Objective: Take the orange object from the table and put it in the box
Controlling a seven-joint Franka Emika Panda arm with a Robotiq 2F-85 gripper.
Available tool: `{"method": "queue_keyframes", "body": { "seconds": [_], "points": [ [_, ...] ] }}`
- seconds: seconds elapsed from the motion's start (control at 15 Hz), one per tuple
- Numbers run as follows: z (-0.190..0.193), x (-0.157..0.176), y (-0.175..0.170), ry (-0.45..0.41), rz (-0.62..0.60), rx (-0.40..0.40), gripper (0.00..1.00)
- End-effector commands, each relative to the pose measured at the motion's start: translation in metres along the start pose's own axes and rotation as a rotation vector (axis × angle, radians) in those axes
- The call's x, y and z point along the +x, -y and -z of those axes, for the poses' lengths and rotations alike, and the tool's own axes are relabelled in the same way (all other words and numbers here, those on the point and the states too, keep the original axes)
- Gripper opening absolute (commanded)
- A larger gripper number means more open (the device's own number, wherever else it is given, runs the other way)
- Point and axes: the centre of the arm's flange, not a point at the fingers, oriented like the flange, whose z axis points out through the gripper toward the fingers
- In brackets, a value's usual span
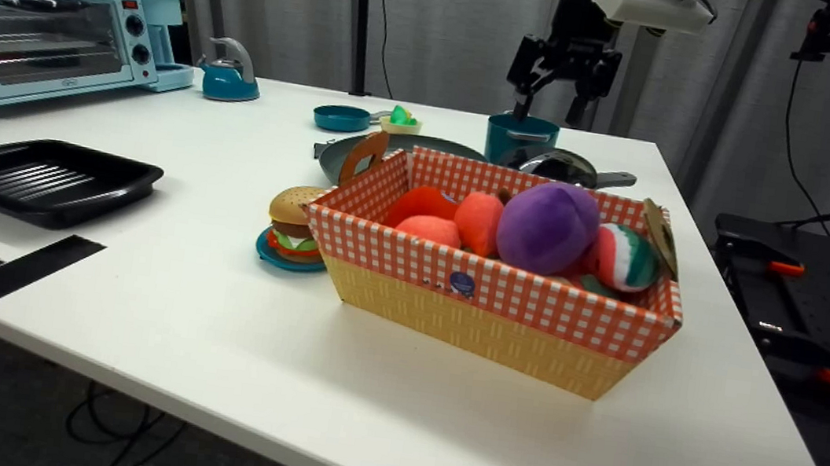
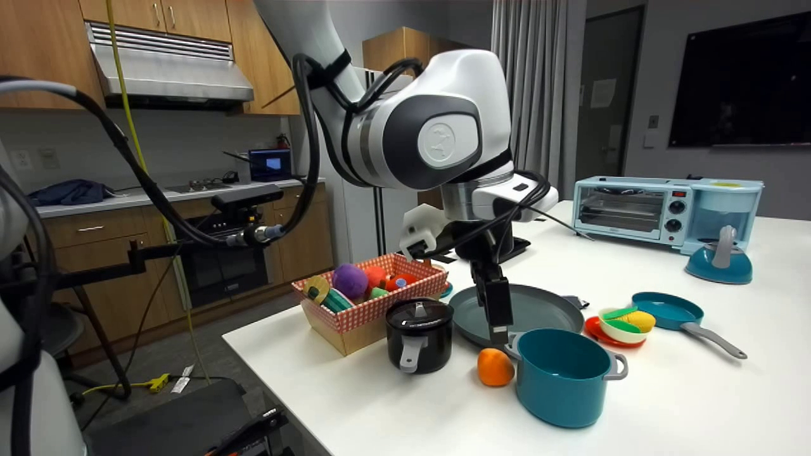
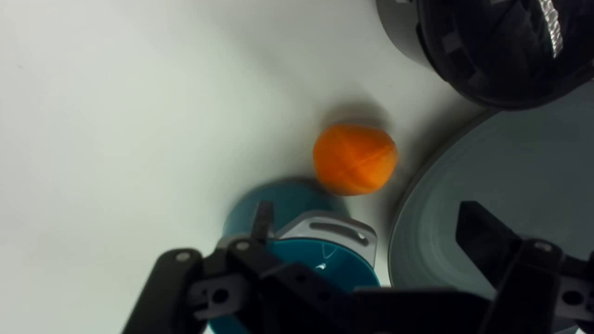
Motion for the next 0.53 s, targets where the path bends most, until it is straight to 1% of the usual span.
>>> {"method": "queue_keyframes", "body": {
  "seconds": [0.0, 0.47],
  "points": [
    [0.0, 0.002, -0.002, -0.004, -0.006, 0.0, 1.0],
    [-0.018, 0.004, -0.007, 0.018, -0.014, -0.012, 1.0]
  ]
}}
